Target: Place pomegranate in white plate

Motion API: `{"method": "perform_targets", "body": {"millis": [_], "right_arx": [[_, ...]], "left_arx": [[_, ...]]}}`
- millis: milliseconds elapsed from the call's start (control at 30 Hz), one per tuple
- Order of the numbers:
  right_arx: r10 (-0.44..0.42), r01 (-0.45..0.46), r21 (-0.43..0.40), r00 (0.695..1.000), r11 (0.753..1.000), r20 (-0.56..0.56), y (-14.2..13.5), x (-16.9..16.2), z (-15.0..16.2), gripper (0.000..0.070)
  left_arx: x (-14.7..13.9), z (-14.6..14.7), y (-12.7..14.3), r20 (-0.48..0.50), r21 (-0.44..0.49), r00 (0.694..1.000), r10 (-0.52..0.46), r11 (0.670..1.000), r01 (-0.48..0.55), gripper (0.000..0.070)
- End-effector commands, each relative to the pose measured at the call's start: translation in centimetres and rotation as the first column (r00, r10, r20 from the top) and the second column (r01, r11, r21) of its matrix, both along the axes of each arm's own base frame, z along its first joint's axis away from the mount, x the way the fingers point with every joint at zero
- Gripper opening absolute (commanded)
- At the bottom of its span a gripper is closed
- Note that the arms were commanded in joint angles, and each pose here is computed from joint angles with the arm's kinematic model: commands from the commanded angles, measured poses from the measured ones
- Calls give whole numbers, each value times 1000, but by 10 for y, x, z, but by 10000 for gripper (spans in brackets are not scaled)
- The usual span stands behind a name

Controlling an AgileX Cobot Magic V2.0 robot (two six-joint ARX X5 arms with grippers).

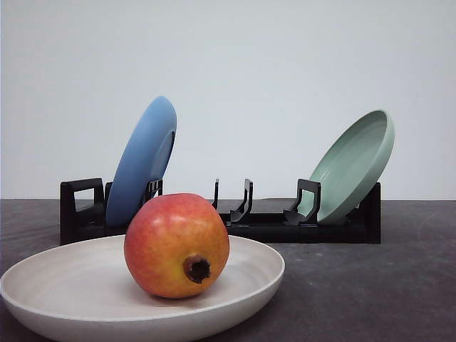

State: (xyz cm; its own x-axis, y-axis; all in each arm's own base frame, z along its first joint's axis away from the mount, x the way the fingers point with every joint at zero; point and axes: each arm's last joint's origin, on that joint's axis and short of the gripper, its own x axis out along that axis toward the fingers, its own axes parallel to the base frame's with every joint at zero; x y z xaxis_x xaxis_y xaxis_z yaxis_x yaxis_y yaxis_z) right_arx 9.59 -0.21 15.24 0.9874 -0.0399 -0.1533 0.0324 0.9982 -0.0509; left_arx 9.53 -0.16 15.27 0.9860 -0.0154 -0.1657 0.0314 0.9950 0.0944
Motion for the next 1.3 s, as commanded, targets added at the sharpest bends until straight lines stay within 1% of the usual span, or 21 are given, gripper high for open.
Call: {"method": "perform_targets", "body": {"millis": [0, 1267], "right_arx": [[-2, 2, -1, 1000, 1000, 8, 0, 0, 0, 29], [-2, 2, -1, 1000, 1000, 9, 0, 0, 0, 29]], "left_arx": [[0, -4, 0, -12, 4, 1000, 1, 1000, -1, 0], [0, -4, 0, -13, 5, 1000, 5, 1000, -5, 0]]}}
